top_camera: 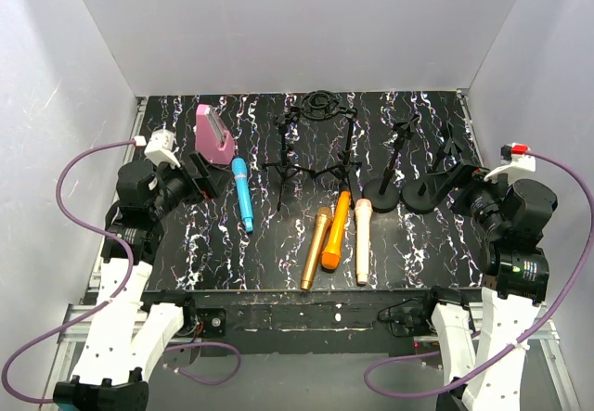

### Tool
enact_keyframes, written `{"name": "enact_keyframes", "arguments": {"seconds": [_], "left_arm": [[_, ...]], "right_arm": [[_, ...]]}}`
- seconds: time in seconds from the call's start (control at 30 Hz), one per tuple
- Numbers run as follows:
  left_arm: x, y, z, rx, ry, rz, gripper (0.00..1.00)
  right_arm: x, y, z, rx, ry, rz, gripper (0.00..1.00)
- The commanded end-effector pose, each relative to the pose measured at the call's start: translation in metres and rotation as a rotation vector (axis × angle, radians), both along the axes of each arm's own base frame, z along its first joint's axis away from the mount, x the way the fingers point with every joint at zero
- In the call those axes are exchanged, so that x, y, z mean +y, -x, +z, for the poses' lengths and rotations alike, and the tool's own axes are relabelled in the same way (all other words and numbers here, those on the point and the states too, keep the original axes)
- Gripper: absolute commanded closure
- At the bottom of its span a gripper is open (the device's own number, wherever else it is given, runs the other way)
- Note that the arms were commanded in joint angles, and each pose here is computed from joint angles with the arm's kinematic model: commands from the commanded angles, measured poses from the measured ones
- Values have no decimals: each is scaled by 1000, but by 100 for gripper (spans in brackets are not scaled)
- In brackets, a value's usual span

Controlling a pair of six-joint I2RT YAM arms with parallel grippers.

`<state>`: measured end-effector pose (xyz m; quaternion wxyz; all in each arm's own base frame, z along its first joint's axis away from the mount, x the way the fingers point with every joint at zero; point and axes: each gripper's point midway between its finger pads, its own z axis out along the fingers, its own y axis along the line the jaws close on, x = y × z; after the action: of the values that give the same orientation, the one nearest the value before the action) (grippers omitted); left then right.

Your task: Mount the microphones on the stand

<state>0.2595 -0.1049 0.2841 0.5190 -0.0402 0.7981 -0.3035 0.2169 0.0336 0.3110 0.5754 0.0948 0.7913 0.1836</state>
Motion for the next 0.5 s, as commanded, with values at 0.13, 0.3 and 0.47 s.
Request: {"name": "enact_keyframes", "arguments": {"seconds": [0.13,0.3,0.47], "left_arm": [[-22,8,19,-11,70,-135,2],[-30,15,17,-9,74,-198,2],[-41,16,16,27,134,-257,2]], "right_arm": [[12,-2,14,-88,38,102,2],[46,12,9,-151,133,393,2],[87,53,-10,-258,251,841,2]]}}
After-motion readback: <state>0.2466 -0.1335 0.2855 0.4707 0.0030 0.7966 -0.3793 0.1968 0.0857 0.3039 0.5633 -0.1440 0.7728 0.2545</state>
